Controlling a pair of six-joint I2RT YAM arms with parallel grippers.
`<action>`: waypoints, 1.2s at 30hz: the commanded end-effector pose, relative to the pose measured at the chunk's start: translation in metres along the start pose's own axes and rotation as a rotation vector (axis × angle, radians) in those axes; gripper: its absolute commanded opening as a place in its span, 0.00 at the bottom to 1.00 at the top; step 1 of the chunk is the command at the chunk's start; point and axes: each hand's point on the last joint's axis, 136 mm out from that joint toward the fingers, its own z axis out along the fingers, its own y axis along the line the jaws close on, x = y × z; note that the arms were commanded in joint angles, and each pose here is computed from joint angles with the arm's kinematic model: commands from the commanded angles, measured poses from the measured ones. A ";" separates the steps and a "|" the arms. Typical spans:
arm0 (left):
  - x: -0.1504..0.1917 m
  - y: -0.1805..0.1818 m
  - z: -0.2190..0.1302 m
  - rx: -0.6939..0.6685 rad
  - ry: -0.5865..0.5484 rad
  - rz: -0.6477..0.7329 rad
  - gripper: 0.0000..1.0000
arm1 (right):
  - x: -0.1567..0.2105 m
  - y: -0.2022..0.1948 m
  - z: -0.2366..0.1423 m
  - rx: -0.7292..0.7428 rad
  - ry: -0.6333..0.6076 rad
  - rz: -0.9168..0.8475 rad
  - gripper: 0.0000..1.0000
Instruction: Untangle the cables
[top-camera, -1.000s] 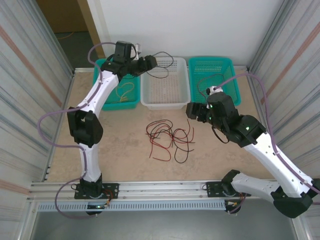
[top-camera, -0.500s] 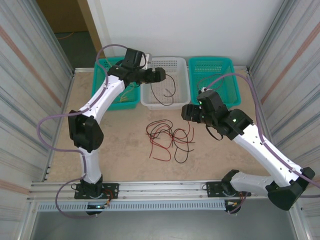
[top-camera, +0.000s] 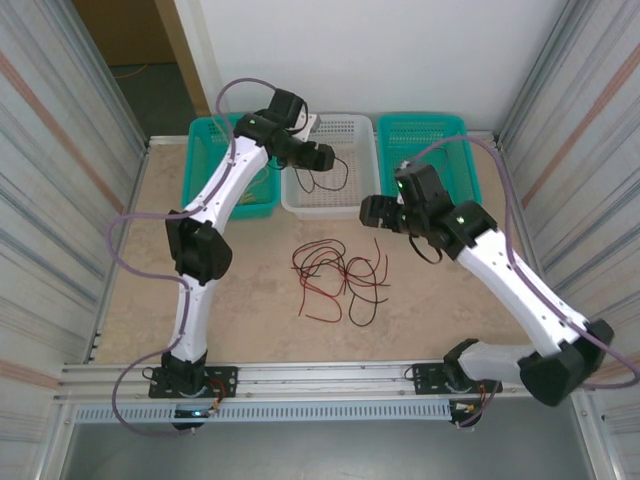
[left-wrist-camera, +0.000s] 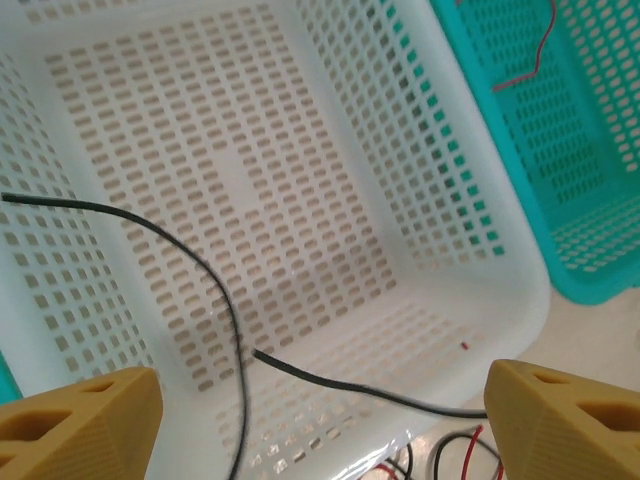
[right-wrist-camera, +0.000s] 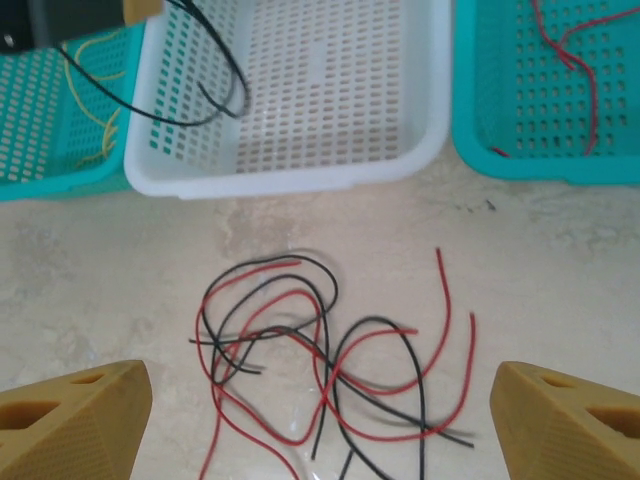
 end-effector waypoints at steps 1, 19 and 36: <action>0.000 -0.010 -0.022 0.013 -0.012 0.053 0.84 | -0.024 0.039 0.021 -0.137 -0.005 -0.116 0.88; 0.010 -0.003 -0.036 -0.022 -0.005 0.125 0.82 | -0.094 0.057 0.078 -0.139 -0.080 -0.203 0.01; 0.048 -0.009 -0.126 -0.173 -0.227 0.118 0.99 | -0.138 0.026 0.110 -0.060 -0.059 -0.027 0.07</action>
